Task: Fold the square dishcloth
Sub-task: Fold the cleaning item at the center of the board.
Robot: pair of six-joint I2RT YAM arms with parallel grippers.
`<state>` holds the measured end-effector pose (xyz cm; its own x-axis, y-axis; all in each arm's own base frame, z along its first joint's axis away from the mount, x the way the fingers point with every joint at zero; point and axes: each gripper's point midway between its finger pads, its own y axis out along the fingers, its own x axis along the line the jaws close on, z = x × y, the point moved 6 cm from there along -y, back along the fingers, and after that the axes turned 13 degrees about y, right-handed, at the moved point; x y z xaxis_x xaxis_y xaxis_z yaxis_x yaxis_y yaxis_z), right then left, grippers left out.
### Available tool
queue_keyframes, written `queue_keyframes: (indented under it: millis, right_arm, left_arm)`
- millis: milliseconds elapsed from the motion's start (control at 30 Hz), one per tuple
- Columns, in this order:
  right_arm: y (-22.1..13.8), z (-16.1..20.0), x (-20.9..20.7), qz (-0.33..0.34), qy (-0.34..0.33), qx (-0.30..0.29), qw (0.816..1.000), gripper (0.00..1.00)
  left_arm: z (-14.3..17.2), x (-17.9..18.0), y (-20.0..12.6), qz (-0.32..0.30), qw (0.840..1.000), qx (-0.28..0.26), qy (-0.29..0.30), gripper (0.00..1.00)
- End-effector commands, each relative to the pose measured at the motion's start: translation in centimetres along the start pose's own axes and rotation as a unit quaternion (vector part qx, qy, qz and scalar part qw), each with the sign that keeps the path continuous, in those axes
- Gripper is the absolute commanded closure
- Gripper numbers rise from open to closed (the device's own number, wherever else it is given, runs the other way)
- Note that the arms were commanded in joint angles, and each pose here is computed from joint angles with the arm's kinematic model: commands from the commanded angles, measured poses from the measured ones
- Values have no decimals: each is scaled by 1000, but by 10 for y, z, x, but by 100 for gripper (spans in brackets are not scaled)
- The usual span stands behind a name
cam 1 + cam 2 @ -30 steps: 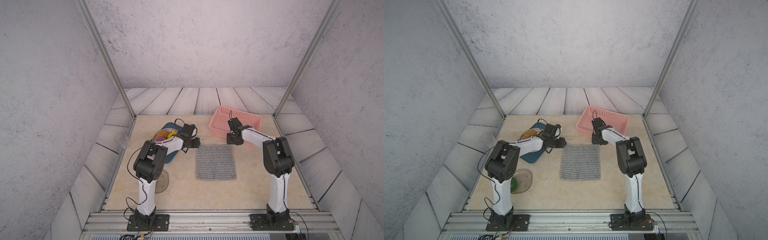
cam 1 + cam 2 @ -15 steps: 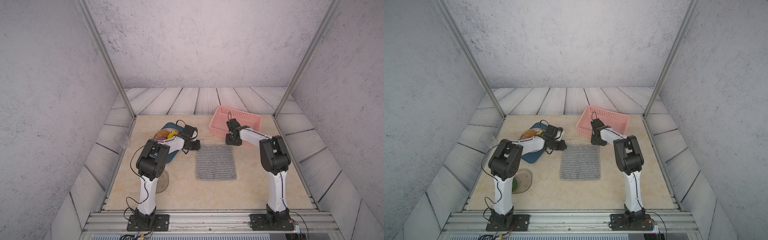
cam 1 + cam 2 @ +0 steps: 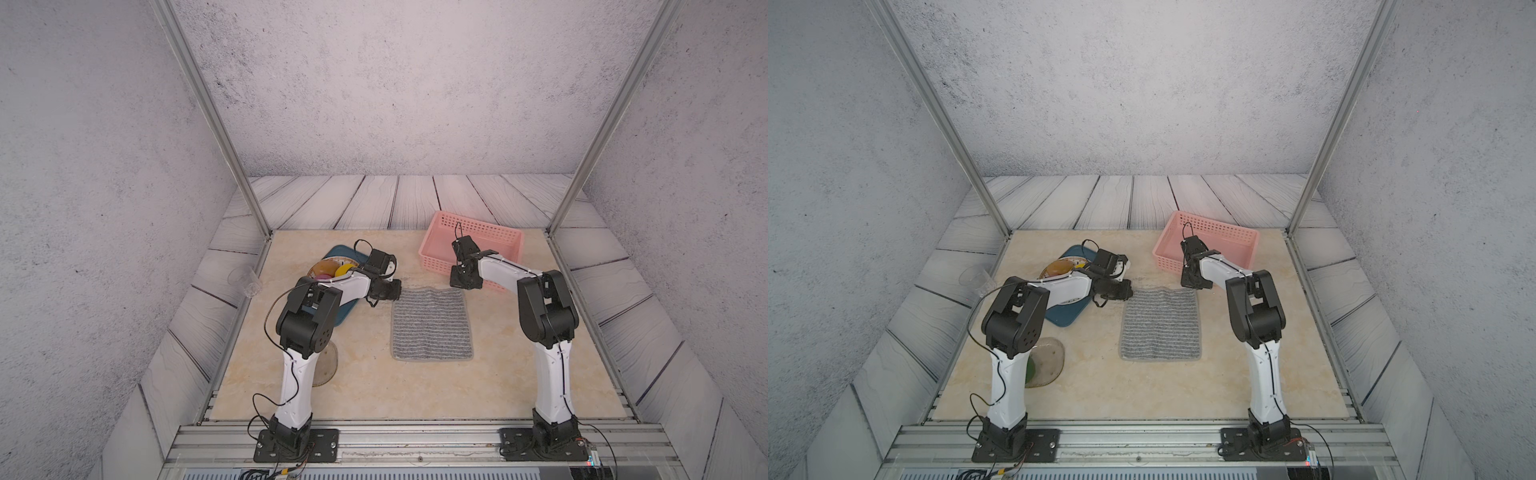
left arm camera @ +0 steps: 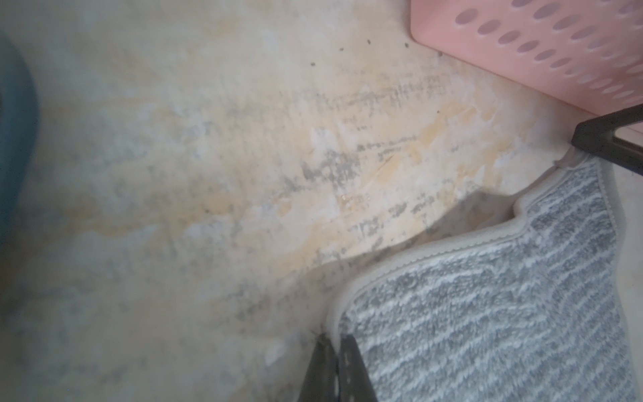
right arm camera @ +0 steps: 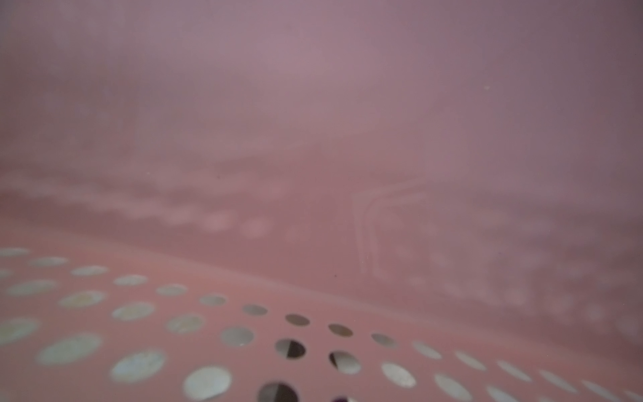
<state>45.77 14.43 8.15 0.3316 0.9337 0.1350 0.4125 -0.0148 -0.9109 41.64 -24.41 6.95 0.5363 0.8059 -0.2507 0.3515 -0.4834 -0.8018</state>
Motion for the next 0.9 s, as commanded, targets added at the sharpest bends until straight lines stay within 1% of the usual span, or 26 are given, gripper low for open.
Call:
queue_keyframes:
  millis: [0, 333, 467, 867]
  right_arm:
    - [-16, -4, -5, 3, -2, -11, 1000, 100]
    - [-54, -6, -10, -27, 0, -42, 999, 100]
    - [-67, -5, -11, -41, 0, -47, 998, 100]
    - [-82, 14, -19, -74, 6, -38, 997, 100]
  left_arm:
    - [-8, -1, -15, -4, 1000, -14, 7, 100]
    - [-16, -13, -49, 6, 997, -69, 20, 100]
    - [-14, -16, -59, 8, 996, -86, 22, 100]
    - [2, -24, -80, 21, 993, -116, 23, 100]
